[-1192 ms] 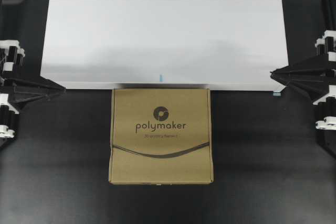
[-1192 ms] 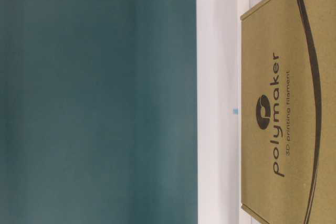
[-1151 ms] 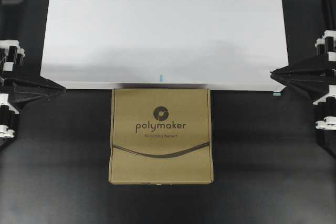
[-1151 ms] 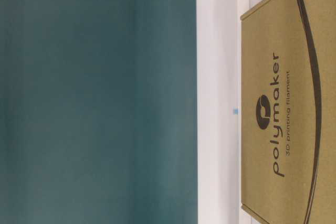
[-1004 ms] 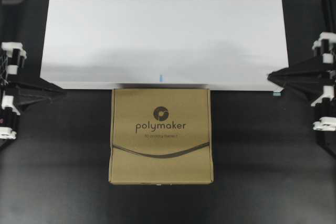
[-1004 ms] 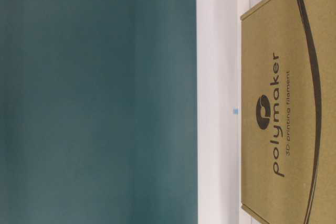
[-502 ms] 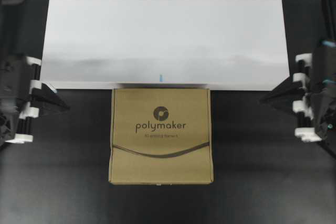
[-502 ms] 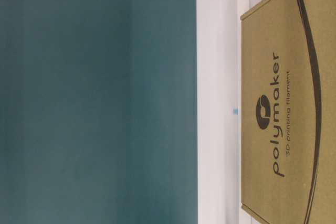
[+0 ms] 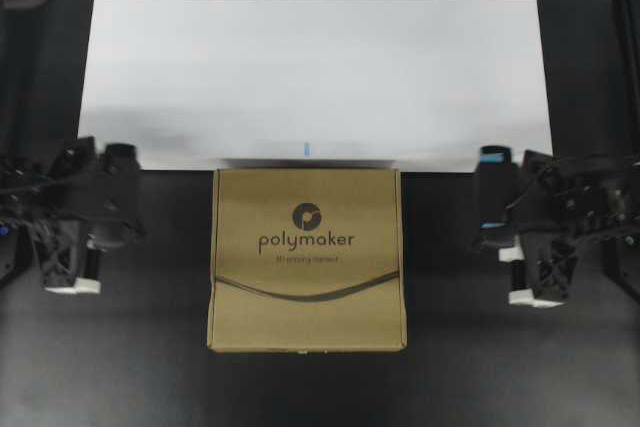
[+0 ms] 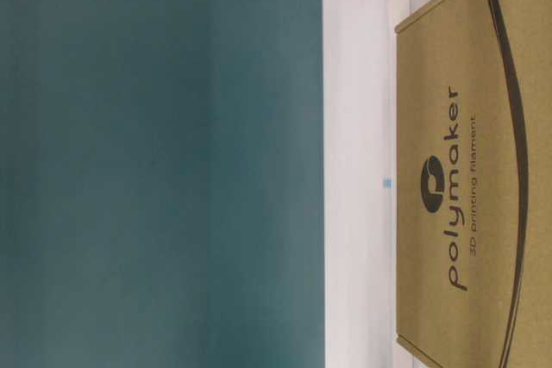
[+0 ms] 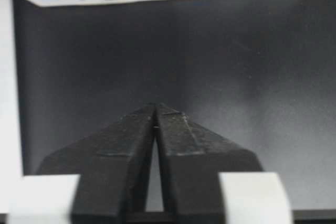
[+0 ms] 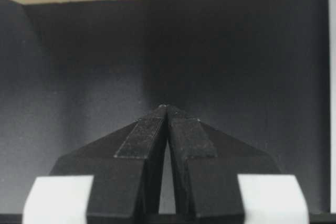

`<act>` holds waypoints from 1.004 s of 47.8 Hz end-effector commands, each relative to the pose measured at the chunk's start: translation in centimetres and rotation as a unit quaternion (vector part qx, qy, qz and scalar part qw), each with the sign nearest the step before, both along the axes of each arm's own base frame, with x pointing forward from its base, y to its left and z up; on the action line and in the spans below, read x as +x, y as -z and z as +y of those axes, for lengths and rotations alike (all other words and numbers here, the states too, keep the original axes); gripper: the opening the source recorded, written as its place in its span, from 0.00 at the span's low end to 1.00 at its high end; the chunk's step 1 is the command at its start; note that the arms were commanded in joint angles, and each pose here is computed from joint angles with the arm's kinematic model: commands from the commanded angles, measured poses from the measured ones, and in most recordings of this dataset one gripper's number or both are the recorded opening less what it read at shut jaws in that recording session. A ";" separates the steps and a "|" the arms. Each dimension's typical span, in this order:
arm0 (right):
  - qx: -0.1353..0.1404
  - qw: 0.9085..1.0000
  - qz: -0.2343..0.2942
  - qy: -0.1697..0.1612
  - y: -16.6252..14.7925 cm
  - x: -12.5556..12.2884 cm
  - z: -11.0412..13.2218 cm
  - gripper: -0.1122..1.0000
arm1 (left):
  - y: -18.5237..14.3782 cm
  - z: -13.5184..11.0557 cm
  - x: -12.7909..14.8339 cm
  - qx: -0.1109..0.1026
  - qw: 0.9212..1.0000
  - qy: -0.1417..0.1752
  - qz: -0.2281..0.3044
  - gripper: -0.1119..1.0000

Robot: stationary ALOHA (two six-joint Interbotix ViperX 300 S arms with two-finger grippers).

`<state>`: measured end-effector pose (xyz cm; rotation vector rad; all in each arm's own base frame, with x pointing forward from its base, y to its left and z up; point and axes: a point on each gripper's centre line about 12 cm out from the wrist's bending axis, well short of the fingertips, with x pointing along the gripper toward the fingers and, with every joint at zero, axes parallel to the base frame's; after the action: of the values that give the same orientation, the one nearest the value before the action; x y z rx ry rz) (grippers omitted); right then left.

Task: Place the cardboard box on the stand after clamping it between your arms.
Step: 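Move both grippers inward toward the left and right sides of the box, then clamp the polymaker box between both grippers from its sides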

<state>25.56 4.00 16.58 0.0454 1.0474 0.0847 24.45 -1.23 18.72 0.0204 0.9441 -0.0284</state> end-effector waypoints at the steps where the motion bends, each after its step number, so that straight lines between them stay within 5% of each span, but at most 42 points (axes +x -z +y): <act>1: 0.002 1.000 0.009 0.003 0.5 0.9 0.2 0.13 | 0.3 -0.2 1.0 -0.009 1.000 -0.010 0.009 0.19; 6: 0.000 1.000 0.016 0.003 0.8 1.7 0.3 0.28 | 1.6 -0.4 1.6 -0.024 0.999 -0.033 0.033 0.44; 12: -0.001 1.000 0.025 0.002 1.3 2.5 0.5 0.59 | 2.4 -0.8 2.4 -0.035 0.998 -0.042 0.032 0.76; 16: -0.007 1.000 0.025 -0.012 1.7 3.0 1.0 0.78 | 2.8 -0.9 3.1 -0.040 0.998 -0.043 0.015 0.89; 20: -0.010 1.000 0.017 -0.017 2.2 3.4 1.2 0.86 | 3.2 -1.0 3.9 -0.042 0.998 -0.040 0.002 0.86; 48: -0.008 1.000 -0.011 -0.016 6.5 8.0 1.9 0.82 | 6.2 -1.4 7.8 -0.037 0.998 -0.039 0.035 0.83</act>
<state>32.57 5.65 10.37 0.0156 1.0369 0.1012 31.33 -2.42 11.98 -0.0900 1.0379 0.0152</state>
